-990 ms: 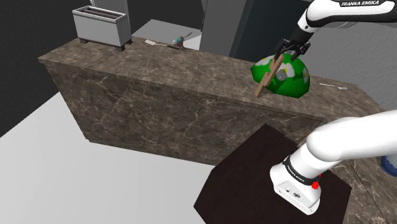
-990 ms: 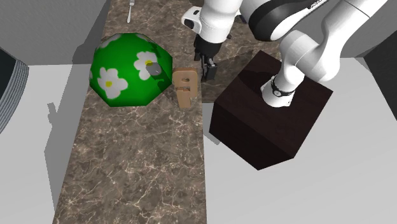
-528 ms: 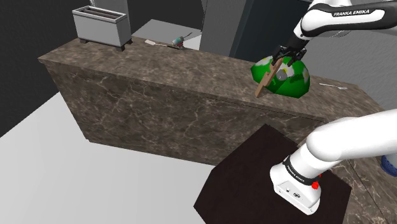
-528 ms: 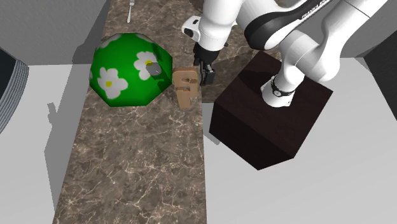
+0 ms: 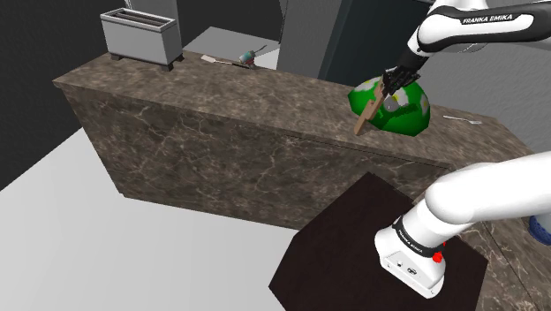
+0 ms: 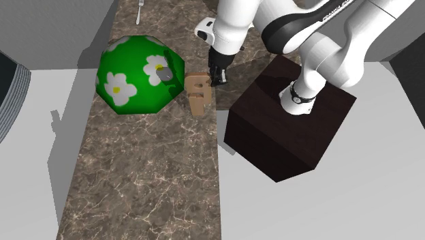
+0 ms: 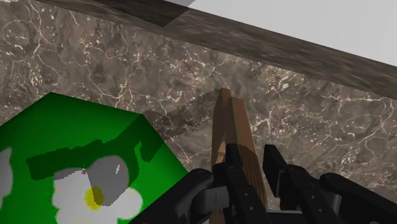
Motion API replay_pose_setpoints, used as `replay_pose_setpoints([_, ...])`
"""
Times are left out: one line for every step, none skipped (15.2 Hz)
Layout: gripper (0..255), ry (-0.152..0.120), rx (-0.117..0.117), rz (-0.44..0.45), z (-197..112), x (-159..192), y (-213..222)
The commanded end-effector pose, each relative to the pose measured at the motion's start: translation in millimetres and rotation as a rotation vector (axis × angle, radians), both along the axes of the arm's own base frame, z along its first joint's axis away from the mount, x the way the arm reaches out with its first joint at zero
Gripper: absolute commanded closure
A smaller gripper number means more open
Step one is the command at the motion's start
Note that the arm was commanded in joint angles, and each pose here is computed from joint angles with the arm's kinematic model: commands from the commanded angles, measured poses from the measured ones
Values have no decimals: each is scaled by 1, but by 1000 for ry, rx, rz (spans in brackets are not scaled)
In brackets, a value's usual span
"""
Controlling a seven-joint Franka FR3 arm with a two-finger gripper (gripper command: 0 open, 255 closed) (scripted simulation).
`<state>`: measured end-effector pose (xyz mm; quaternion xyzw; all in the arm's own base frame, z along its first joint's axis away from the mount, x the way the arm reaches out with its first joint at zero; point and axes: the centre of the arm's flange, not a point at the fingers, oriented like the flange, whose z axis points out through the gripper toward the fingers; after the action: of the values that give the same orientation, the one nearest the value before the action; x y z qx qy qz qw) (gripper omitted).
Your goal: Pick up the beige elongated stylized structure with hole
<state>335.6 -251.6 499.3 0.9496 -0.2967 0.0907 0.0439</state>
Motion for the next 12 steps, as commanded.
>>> replay_pose_setpoints([255, 2, 1, 0, -1, 0, 0])
replay_pose_setpoints([255, 2, 1, 0, 0, 1, 1])
replay_pose_setpoints([255, 2, 1, 0, 5, 1, 1])
replay_pose_setpoints([255, 2, 1, 0, 11, 1, 1])
replay_pose_setpoints([255, 2, 1, 0, 16, 1, 1])
replay_pose_setpoints([255, 2, 1, 0, 21, 1, 1])
replay_pose_setpoints([255, 2, 1, 0, 27, 1, 1])
replay_pose_setpoints([255, 2, 1, 0, 32, 1, 1])
replay_pose_setpoints([255, 2, 1, 0, 37, 1, 1])
replay_pose_setpoints([255, 2, 1, 0, 42, 1, 1])
replay_pose_setpoints([255, 2, 1, 0, 48, 1, 1])
replay_pose_setpoints([255, 2, 1, 0, 53, 1, 1])
